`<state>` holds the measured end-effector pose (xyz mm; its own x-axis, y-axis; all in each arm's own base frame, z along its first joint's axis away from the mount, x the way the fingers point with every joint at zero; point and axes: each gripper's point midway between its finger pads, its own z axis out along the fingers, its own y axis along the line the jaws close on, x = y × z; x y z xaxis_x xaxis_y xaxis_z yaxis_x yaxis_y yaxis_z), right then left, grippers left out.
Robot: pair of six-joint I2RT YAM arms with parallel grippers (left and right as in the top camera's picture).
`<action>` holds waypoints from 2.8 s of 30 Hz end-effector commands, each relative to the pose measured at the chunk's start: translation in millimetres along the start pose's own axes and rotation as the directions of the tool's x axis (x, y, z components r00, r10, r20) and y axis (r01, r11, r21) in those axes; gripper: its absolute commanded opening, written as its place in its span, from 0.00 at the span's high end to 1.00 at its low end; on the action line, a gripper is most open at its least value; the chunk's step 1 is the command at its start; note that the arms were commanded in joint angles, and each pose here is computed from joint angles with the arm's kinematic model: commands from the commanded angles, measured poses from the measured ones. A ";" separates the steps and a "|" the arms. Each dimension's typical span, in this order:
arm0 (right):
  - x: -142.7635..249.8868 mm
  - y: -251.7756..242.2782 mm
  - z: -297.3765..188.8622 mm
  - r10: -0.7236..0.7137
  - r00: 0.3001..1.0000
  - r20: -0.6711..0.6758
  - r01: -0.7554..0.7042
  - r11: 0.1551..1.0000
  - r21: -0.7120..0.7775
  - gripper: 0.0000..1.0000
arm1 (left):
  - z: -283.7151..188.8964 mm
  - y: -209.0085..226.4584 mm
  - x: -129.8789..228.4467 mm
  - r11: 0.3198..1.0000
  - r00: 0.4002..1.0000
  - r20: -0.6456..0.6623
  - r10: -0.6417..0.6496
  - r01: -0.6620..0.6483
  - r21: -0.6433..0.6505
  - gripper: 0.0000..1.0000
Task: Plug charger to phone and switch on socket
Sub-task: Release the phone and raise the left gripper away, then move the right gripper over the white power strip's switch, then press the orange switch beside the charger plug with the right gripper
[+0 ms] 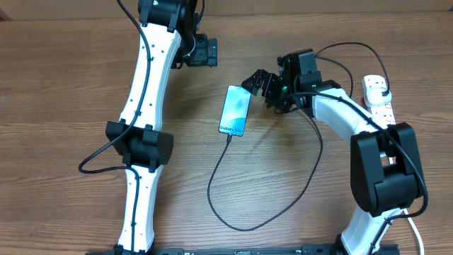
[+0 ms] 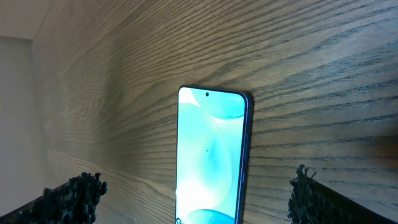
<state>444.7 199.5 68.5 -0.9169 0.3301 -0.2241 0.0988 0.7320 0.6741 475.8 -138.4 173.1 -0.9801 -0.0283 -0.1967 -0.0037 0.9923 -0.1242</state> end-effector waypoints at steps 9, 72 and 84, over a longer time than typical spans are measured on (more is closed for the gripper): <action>-1.7 3.8 -14.1 -0.003 1.000 0.006 0.003 1.000 0.015 0.00 | -4.0 1.9 -2.6 1.000 1.000 0.017 0.018 -0.018 -0.010 0.00; -121.3 -288.4 -270.0 0.220 0.894 0.391 -0.305 0.937 0.172 0.00 | -4.0 2.9 -2.9 1.000 1.000 0.017 0.017 -0.016 -0.011 0.00; -115.0 -276.4 -251.9 0.160 0.933 0.322 -0.223 0.960 0.171 0.00 | -4.0 2.9 -2.9 1.000 1.000 0.017 0.017 -0.016 -0.011 0.00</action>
<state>422.3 -191.4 78.9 -0.7061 0.6425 -0.2978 0.4036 0.7107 0.5762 475.4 -138.3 173.1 -0.9804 -0.0252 -0.1956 -0.0009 0.9924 -0.1232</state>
